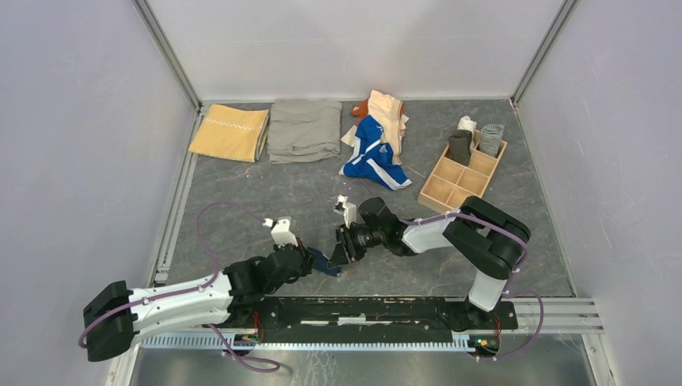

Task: Roll the underwear
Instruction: Roll the underwear to the center of the board.

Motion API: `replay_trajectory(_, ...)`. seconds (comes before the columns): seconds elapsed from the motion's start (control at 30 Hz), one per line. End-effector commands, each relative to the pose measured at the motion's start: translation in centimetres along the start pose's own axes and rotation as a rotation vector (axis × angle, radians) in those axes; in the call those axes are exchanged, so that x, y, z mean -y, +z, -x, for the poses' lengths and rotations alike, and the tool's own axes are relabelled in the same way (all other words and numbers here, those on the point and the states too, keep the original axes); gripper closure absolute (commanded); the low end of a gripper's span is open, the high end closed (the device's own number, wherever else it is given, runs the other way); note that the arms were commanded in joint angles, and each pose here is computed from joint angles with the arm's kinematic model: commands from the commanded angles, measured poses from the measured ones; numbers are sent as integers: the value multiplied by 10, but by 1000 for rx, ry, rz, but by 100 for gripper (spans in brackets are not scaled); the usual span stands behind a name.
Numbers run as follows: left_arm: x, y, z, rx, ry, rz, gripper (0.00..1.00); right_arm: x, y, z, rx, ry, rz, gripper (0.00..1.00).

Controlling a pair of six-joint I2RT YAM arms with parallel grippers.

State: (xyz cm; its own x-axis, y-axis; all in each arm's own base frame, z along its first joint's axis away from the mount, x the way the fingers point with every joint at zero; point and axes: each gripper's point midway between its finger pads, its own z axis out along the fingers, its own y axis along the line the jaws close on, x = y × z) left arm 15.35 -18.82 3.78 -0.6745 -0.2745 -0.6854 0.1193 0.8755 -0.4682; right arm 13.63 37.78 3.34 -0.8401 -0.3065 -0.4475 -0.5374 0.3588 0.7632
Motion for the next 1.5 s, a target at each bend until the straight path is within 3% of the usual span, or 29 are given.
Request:
replay_trajectory(0.0,-21,2,-4,-9,-3,112,98,3,-10,19,37,-138,-78,62)
replay_trajectory(0.27,-19,3,-3,4,-16,93,98,14,-29,40,62,-270,-232,55)
replay_trajectory(0.6,-17,6,-3,9,-6,91,98,10,-43,49,79,-358,-273,49)
replay_trajectory(0.93,-16,4,0,19,-4,81,98,30,-124,112,116,-663,-726,47)
replay_trajectory(0.97,-16,4,0,21,-4,79,98,27,-130,119,161,-670,-725,31)
replay_trajectory(1.07,-16,4,1,23,-7,77,98,17,-129,127,217,-694,-632,2)
replay_trajectory(1.3,-14,4,2,23,1,71,98,-20,-65,111,70,-594,-198,2)
replay_trajectory(1.47,-13,3,2,26,-3,67,98,-26,-37,87,-31,-518,-56,6)
